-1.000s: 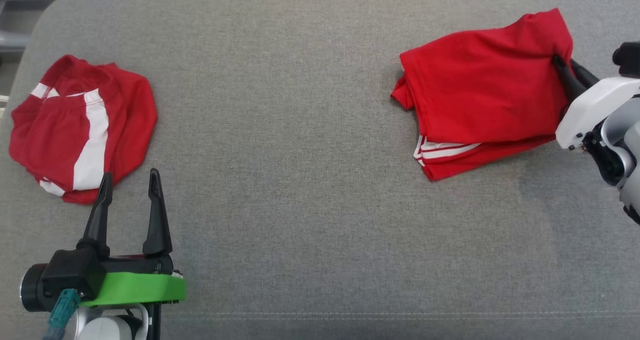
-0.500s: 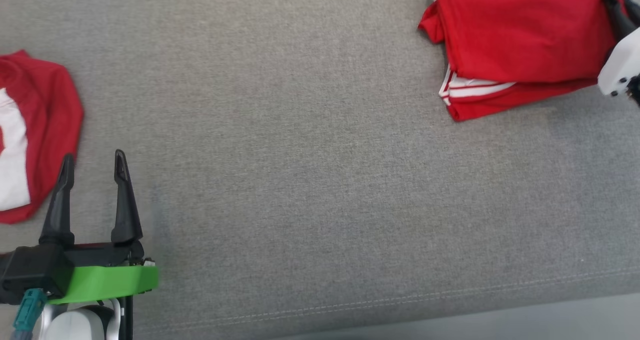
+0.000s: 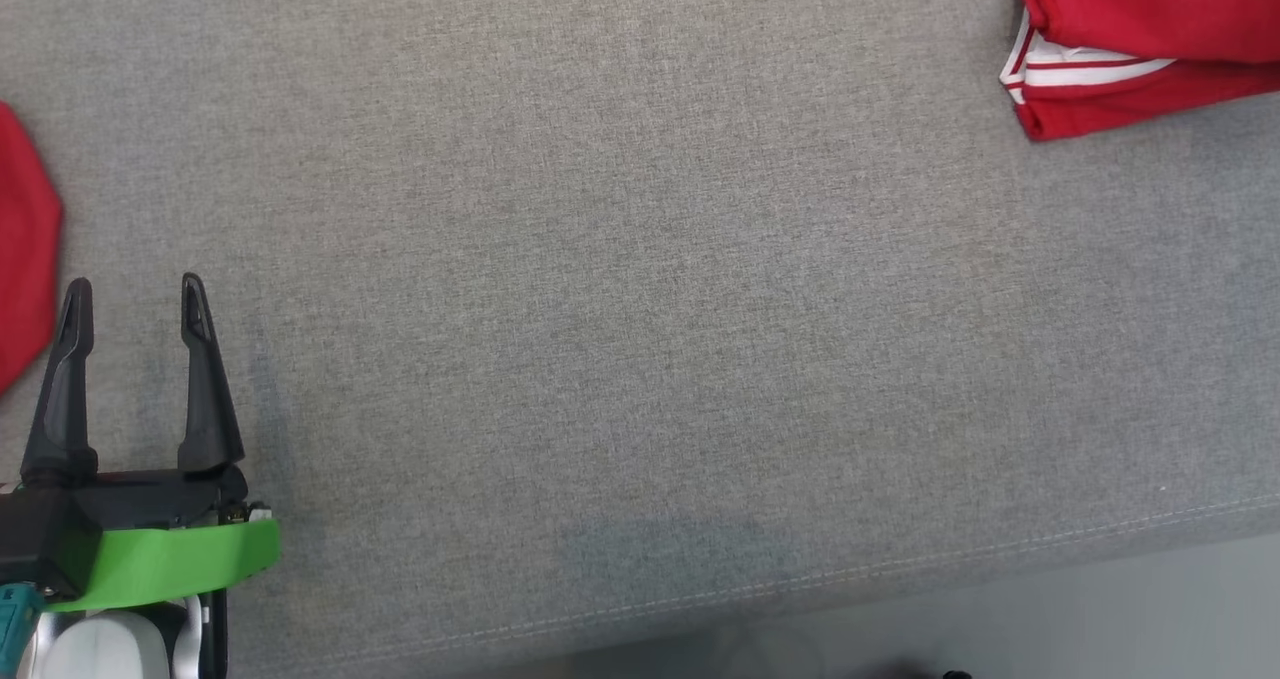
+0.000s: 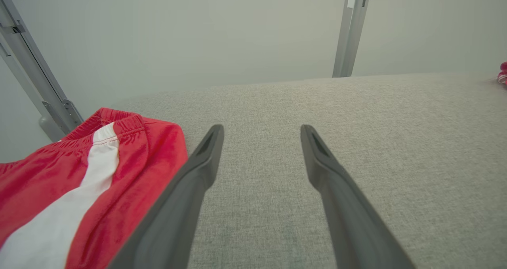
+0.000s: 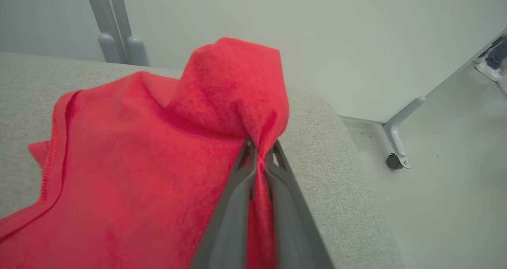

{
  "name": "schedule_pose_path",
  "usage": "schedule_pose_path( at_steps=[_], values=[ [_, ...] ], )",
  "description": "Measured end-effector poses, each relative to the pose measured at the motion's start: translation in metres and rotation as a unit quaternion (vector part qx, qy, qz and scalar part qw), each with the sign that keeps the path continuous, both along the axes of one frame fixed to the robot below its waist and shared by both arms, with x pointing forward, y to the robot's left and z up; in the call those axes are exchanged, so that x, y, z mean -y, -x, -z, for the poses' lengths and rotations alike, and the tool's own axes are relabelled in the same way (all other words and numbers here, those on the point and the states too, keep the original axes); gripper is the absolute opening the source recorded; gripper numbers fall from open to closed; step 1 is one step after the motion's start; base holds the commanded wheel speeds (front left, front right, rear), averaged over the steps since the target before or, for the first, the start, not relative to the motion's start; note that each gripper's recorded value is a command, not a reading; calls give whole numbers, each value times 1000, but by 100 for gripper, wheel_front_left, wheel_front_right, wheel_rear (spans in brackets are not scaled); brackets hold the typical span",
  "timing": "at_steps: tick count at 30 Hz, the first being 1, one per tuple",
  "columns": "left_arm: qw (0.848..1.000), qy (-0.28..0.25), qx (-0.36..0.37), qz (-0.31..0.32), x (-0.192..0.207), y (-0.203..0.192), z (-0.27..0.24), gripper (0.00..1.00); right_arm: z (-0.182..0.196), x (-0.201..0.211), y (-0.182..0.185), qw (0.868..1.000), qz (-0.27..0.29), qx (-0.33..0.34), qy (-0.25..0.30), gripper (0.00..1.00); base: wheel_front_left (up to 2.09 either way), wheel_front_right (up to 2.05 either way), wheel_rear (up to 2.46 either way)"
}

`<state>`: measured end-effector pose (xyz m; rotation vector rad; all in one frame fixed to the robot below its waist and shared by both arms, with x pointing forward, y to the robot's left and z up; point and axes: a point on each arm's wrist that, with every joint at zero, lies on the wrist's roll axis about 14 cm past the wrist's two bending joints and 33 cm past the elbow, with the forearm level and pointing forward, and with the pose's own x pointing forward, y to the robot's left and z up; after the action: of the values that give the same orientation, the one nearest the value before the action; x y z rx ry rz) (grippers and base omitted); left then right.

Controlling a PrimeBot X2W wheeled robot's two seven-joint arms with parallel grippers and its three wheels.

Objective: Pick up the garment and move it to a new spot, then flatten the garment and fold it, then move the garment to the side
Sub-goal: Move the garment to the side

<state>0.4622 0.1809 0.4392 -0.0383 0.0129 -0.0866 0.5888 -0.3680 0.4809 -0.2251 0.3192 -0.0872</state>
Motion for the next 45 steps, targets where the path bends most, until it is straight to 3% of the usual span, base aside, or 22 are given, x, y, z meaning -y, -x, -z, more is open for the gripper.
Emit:
schedule_pose_path(
  at_steps=[18, 19, 21, 22, 31, 39, 45],
  values=[
    [1000, -6, -6, -2, -3, -2, 7, 100, -6, 15, -11, 1000, 13, 3, 27, 0, 0, 0, 0],
    [1000, -6, -7, -2, -3, -2, 8, 100, -5, 16, -11, 1000, 13, 3, 28, 22, 0, 0, 0],
    [1000, -6, -9, -3, -4, -2, 9, 100, -4, 16, -12, 999, 13, 3, 29, 87, 0, 0, 0],
    [1000, -6, -10, -3, -4, -2, 10, 100, -5, 16, -12, 999, 13, 6, 30, 100, 0, 0, 0],
    [1000, -4, -12, -6, -3, -1, 11, 100, -11, 14, -15, 999, 11, 21, 29, 100, 0, 0, 0],
    [1000, 10, 1, -8, 0, 2, -2, 100, -66, -21, -28, 992, -15, 119, -42, 100, 0, 0, 0],
    [1000, 18, 14, -15, -1, 10, -18, 100, -76, -62, -14, 981, -45, 160, -101, 100, 0, 0, 0]
  ],
)
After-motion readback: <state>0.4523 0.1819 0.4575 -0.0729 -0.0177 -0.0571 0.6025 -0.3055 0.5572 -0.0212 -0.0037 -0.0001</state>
